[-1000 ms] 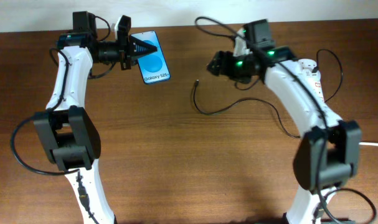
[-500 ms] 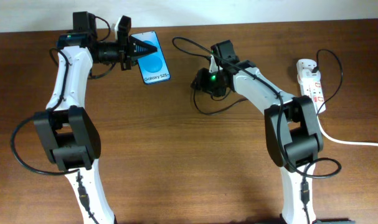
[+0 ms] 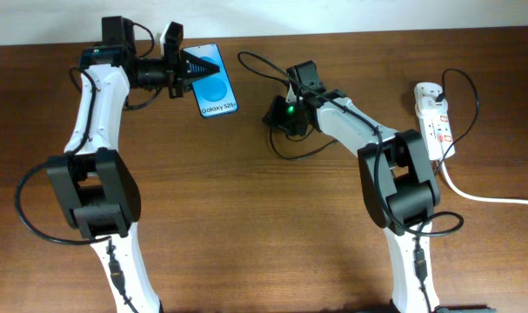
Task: Plug charger to phone and switch on socket
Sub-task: 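Grasp the black cable's USB-C plug with the right gripper, then push the plug up into the phone's bottom port with the right gripper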
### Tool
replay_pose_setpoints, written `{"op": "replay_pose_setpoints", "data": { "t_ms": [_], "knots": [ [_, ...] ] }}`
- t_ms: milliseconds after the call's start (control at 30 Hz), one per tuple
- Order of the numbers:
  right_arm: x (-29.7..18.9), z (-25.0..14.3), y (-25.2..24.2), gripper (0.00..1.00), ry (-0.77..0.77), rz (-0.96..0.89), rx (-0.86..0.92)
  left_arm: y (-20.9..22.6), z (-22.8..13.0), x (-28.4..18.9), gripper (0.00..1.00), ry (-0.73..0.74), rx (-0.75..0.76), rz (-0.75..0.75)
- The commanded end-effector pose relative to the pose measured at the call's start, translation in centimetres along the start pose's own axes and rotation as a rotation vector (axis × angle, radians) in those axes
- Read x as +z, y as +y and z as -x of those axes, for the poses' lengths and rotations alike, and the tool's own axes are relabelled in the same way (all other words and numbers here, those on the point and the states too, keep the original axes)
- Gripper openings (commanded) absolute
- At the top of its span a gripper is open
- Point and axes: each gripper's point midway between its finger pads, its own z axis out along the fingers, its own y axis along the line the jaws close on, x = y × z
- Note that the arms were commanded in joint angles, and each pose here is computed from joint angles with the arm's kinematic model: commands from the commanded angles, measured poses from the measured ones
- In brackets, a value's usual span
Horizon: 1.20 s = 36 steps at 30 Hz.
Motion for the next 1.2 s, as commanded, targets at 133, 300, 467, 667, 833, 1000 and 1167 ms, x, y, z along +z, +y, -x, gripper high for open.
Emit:
{"op": "replay_pose_setpoints", "data": {
  "t_ms": [133,300,467,667,833,1000,1167],
  "knots": [
    [1.8,-0.7,-2.3,0.04,0.024,-0.061,-0.020,-0.4,0.1,-0.2,0.00,0.000,0.022,-0.018],
    [-2.7,0.3,1.5,0.04,0.047,0.135,-0.227,-0.2,0.1,-0.2,0.00,-0.003,0.023,-0.006],
    [-12.7,1.6,6.0,0.04,-0.004,0.336,-0.385,-0.3,0.1,-0.2,0.00,-0.001,0.046,-0.014],
    [-22.9,-1.3,9.8,0.04,-0.059,0.386,-0.540,-1.6,-0.4,-0.1,0.00,0.022,0.084,-0.085],
    [-28.4,-3.4,11.6,0.04,-0.119,0.398,-0.600,-2.0,-1.0,1.2,0.00,0.051,0.089,-0.095],
    [-32.6,-5.2,10.0,0.04,-0.133,0.360,-0.590,-3.4,-1.6,1.3,0.00,0.077,0.135,-0.177],
    [-31.5,-7.5,9.0,0.04,-0.077,0.413,-0.569,-3.4,-1.7,1.6,0.00,0.083,0.136,-0.177]
  ]
}}
